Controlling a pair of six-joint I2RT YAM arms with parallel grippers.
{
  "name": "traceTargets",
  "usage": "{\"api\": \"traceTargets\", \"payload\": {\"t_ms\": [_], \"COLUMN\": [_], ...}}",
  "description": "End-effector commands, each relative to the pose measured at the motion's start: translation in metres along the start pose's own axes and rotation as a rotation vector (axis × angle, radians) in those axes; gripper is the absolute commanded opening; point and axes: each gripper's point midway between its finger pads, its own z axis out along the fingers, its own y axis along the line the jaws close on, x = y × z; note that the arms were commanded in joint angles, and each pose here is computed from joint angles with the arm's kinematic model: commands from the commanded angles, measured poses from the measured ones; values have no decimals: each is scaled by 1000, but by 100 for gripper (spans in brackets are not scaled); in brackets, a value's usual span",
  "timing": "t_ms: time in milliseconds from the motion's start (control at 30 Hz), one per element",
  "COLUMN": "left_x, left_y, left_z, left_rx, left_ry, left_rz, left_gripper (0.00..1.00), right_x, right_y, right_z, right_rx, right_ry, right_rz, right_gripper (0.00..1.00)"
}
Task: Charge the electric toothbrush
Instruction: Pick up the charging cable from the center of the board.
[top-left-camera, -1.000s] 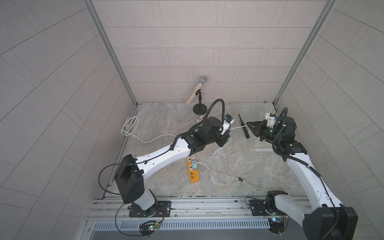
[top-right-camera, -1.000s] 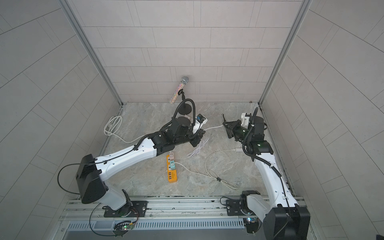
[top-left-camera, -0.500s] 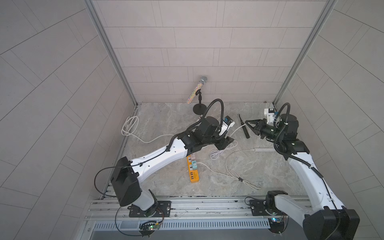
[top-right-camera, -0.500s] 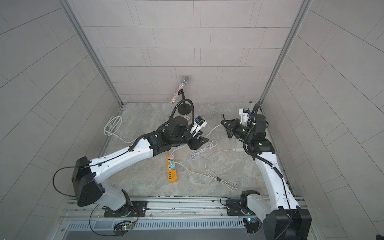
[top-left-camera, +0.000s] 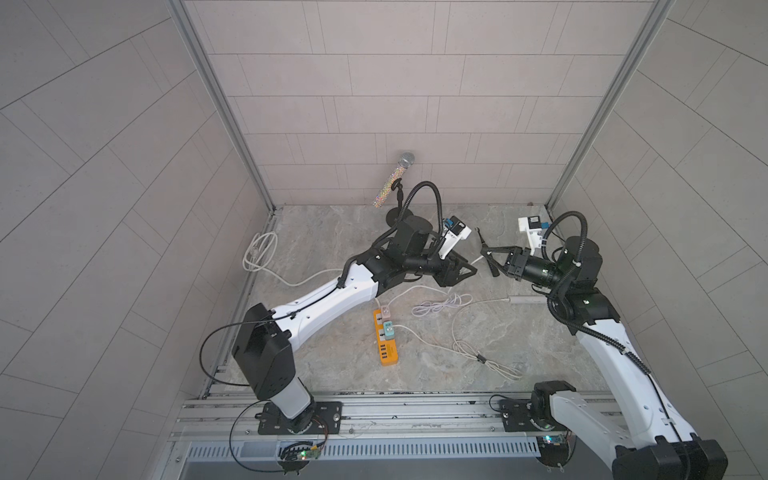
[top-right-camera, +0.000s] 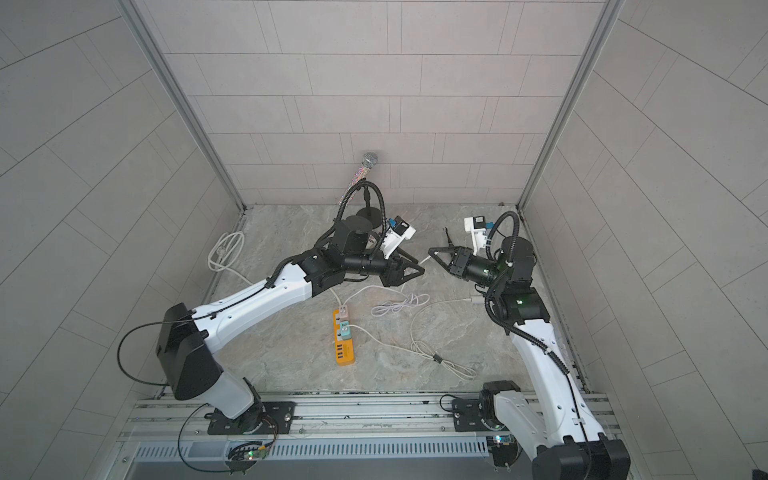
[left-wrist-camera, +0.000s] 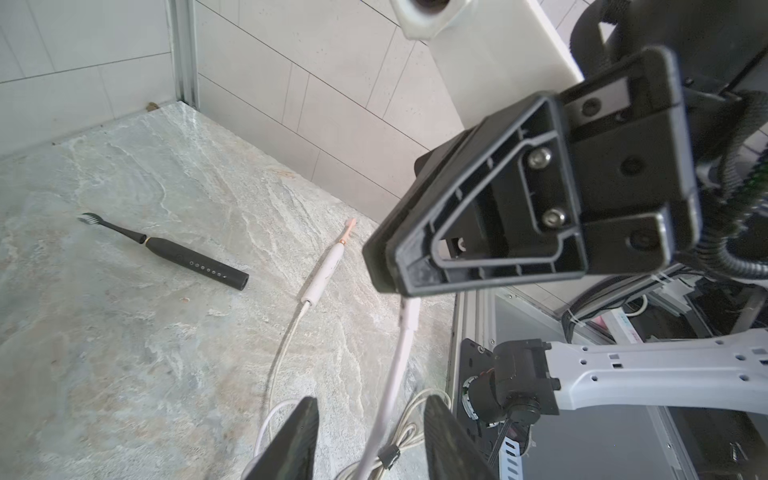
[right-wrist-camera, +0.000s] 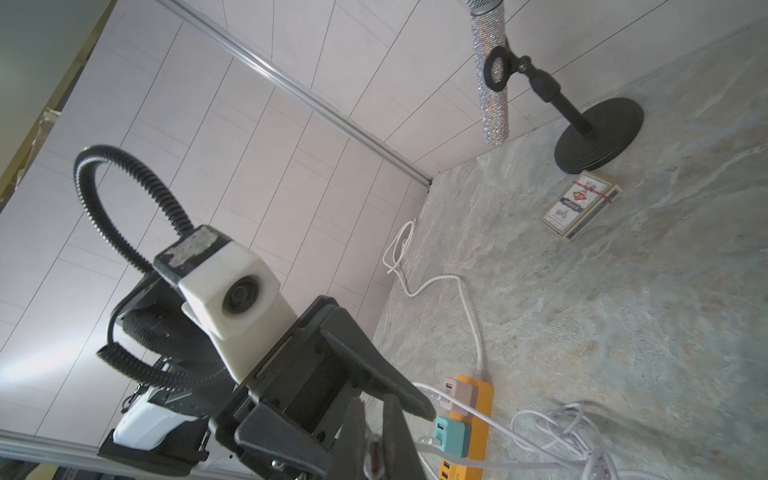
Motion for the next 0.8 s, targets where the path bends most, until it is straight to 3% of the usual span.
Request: {"api": "traceTargets", "payload": {"t_ms": [0,633,767], "left_x": [-29,-45,-47], "left_y": [-27,-37,-35], "left_z": [-1,3,3], "left_rx": [142,227,216], "left_ry": [-68,-114,-122], "left_rz": [26,-13,-15], "left_gripper": [38,15,2], "right_x": [3,11,13], "right_y": [22,21,20], "right_z": [-1,-1,-1], "right_rx": [-79,-91,-86], "right_ry": [12,38,47], "right_rz": [-87,-116,-126], "right_gripper": [2,1,1]}}
